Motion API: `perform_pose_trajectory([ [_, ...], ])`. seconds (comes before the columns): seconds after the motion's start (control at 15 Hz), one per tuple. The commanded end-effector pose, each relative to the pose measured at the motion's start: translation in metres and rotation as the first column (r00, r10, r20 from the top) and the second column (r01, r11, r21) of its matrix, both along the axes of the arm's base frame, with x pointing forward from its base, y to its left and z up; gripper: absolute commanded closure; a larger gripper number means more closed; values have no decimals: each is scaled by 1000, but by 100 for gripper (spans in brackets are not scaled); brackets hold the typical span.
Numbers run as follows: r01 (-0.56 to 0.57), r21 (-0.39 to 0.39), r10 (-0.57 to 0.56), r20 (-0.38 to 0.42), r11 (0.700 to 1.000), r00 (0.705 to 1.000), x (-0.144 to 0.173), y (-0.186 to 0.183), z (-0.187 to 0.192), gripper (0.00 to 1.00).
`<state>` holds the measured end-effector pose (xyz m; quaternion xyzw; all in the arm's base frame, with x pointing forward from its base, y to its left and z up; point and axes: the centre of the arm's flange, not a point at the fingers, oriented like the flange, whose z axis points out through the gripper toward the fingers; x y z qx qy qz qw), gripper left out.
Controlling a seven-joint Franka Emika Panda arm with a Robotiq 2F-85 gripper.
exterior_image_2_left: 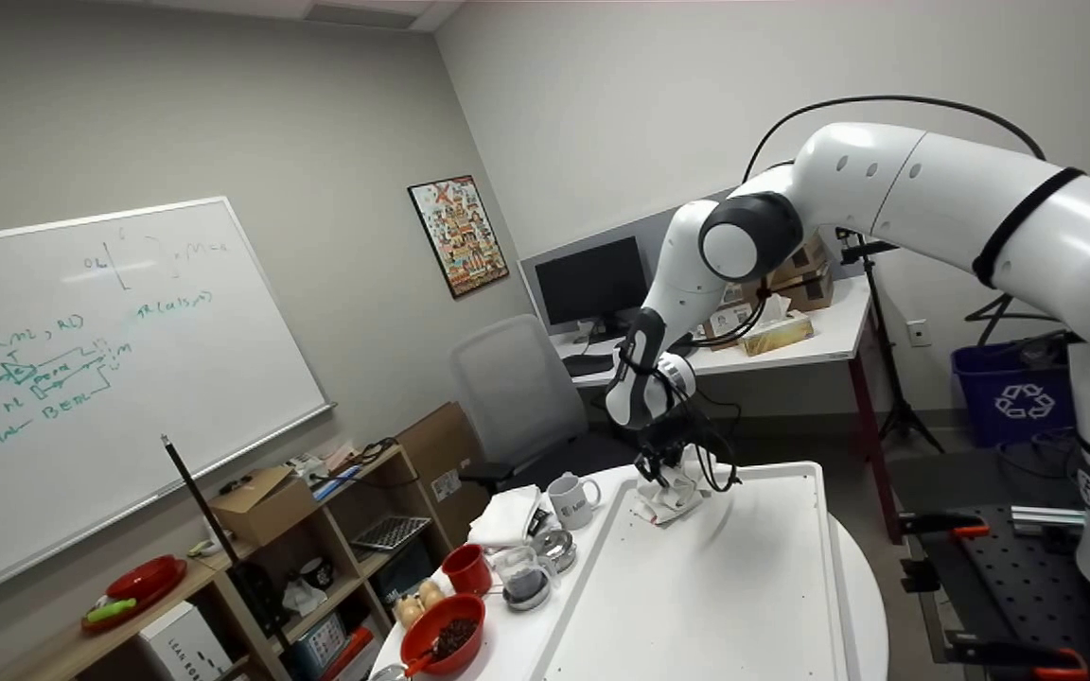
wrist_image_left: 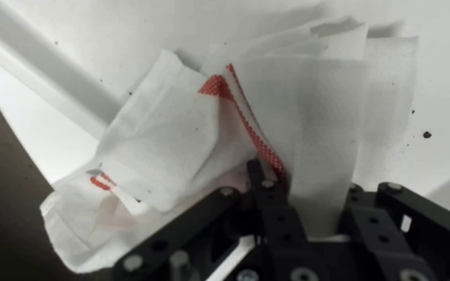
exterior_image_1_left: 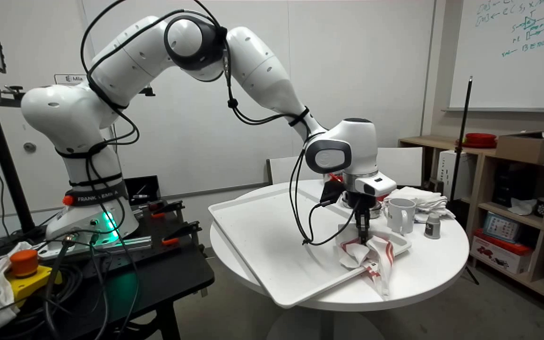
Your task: Wipe the tray with the towel
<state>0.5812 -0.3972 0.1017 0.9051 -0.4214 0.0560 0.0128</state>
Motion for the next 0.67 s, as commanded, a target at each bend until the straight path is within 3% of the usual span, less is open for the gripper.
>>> perform_pose_trajectory([
  [0.0, 10, 1, -10, 21, 1000, 1000, 19, -6, 3, 93],
  [0.6, -11, -24, 13, 65, 1000, 998, 33, -4, 24, 93],
])
